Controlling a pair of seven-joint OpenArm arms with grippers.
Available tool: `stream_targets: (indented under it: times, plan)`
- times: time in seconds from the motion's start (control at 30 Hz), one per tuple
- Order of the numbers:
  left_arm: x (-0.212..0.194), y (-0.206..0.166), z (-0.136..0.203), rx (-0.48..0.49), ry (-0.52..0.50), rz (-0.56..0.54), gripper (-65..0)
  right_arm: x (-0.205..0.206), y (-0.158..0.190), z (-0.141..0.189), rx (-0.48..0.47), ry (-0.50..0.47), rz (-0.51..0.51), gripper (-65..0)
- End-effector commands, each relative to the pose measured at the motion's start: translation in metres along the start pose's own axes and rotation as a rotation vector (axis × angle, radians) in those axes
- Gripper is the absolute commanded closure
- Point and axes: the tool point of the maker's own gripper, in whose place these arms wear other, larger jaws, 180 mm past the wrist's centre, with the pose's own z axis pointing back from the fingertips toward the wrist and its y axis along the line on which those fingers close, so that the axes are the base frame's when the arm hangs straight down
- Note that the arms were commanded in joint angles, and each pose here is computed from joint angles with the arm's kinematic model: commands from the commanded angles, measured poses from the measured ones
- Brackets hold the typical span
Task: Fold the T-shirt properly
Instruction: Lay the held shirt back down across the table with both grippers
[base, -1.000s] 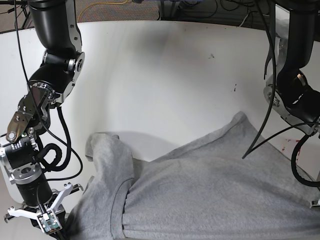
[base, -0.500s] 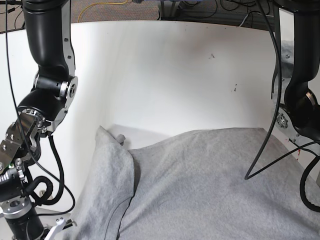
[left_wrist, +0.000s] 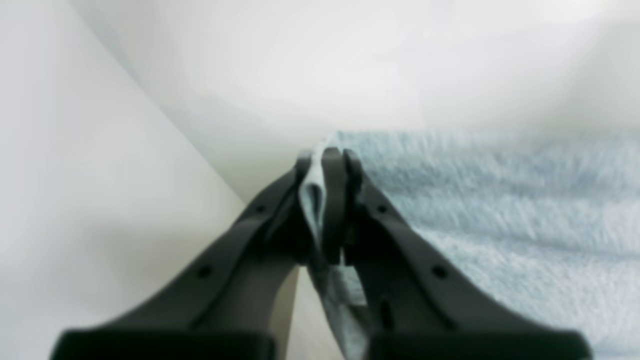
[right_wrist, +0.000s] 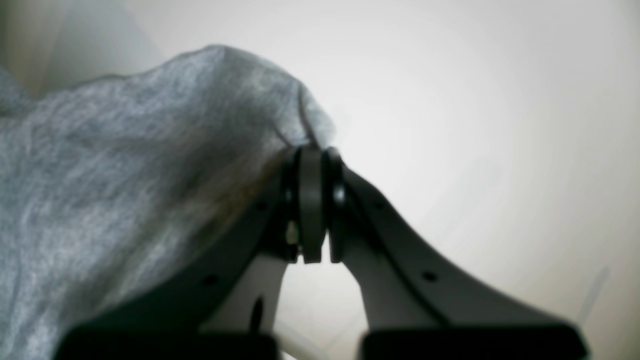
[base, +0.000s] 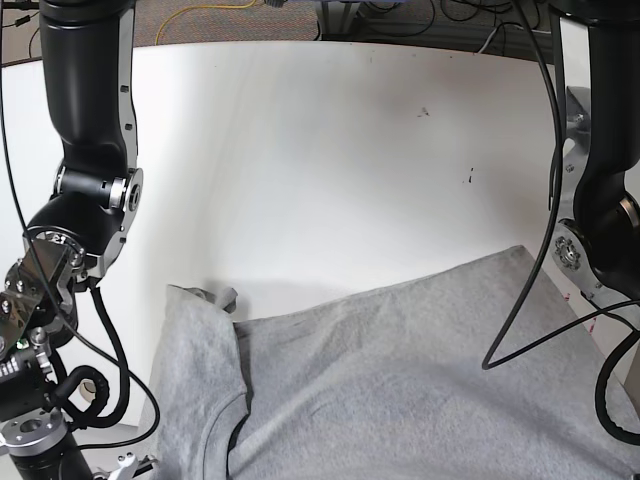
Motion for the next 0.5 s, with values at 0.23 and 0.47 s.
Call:
stream_targets:
  times: [0.23, 0.47]
  plan:
    - [-0.033, -0.014, 0.000, -0.010, 0.040, -0.023, 0.0, -0.040, 0.032, 0.025, 0.026, 0.057, -0.023, -0.5]
    - [-0.092, -0.037, 0.007, -0.030, 0.144, -0.058, 0.0, -0.091, 0.086, 0.050, 0.116, 0.164, -0.082, -0.3]
